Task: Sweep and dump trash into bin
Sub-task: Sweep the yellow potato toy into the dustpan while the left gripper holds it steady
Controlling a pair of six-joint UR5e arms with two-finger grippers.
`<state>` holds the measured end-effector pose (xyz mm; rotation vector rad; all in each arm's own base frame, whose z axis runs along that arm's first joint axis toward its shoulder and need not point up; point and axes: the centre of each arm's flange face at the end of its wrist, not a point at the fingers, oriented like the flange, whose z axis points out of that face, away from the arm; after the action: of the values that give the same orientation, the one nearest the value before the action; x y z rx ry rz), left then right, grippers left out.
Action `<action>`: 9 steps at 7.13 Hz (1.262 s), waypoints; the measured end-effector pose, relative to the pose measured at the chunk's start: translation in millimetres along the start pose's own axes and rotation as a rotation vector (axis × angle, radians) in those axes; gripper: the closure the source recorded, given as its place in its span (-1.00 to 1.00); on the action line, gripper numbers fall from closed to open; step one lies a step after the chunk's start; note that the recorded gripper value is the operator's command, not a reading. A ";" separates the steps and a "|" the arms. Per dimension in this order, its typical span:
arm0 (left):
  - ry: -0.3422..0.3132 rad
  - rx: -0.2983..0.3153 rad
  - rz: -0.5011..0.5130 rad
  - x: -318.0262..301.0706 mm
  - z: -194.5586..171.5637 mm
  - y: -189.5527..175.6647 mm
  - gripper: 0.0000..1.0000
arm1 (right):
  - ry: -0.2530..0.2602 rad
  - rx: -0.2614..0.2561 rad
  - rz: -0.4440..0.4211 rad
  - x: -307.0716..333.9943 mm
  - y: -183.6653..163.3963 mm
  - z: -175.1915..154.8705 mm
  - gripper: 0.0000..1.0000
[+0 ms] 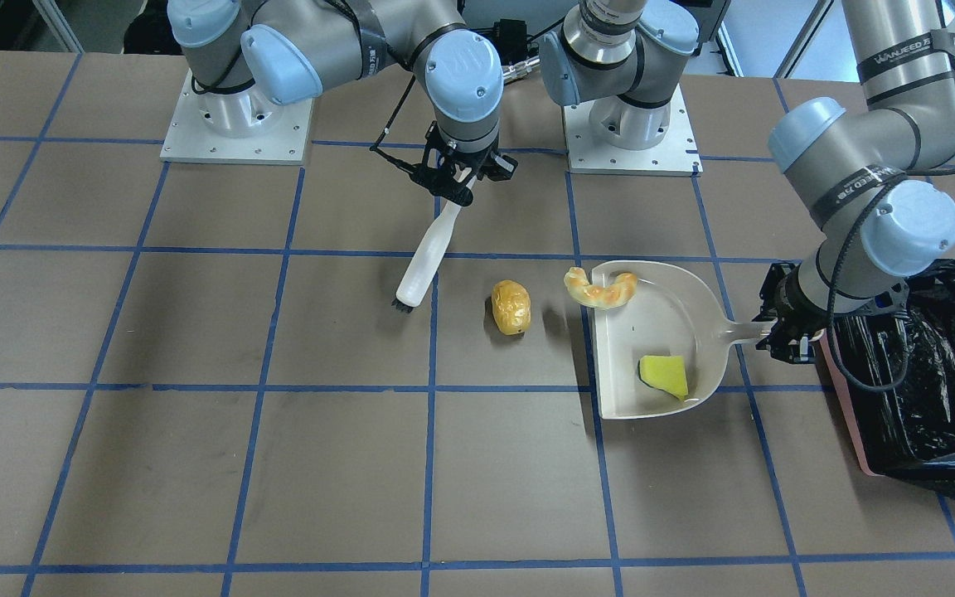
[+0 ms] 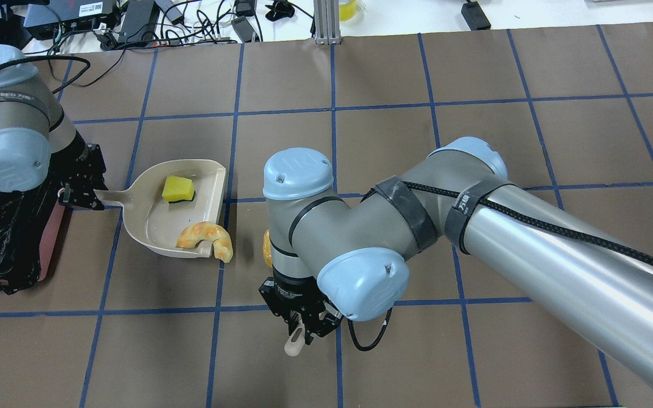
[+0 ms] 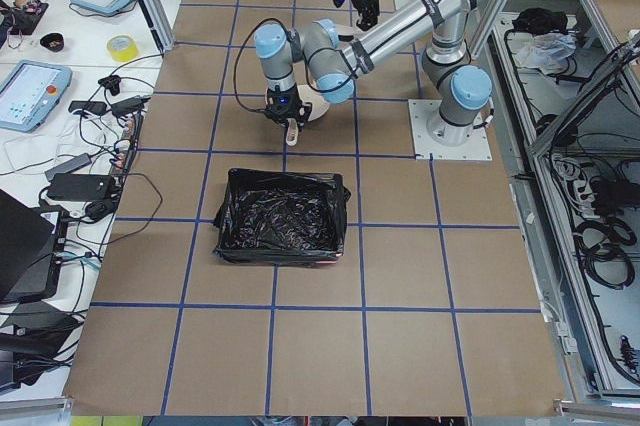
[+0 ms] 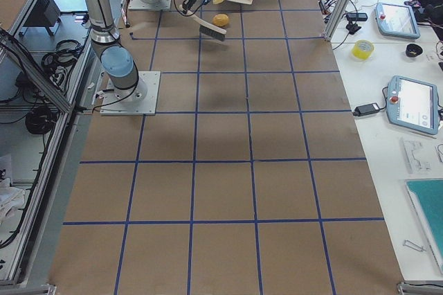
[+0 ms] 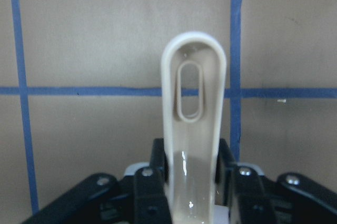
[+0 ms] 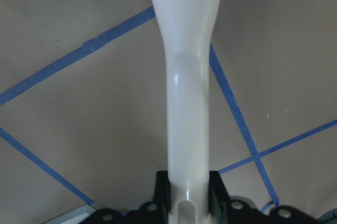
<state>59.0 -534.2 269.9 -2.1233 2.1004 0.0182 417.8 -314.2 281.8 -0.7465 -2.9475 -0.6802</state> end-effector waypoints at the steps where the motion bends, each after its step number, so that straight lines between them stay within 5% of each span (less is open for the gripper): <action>1: 0.049 0.007 -0.052 -7.0 4.6 14.1 1.00 | -0.003 -0.005 0.002 -2.7 5.8 5.8 1.00; 4: 0.200 0.043 -0.037 -28.2 18.3 44.9 1.00 | -0.028 0.007 -0.016 -18.4 4.1 25.9 1.00; 9: 0.144 0.029 0.066 -67.4 47.1 63.2 1.00 | -0.122 0.011 -0.070 -52.1 -2.0 45.8 1.00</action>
<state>-0.2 -462.1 224.8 -2.0953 2.2348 -0.1609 466.6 -319.9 232.8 -0.7121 -3.0985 -0.6437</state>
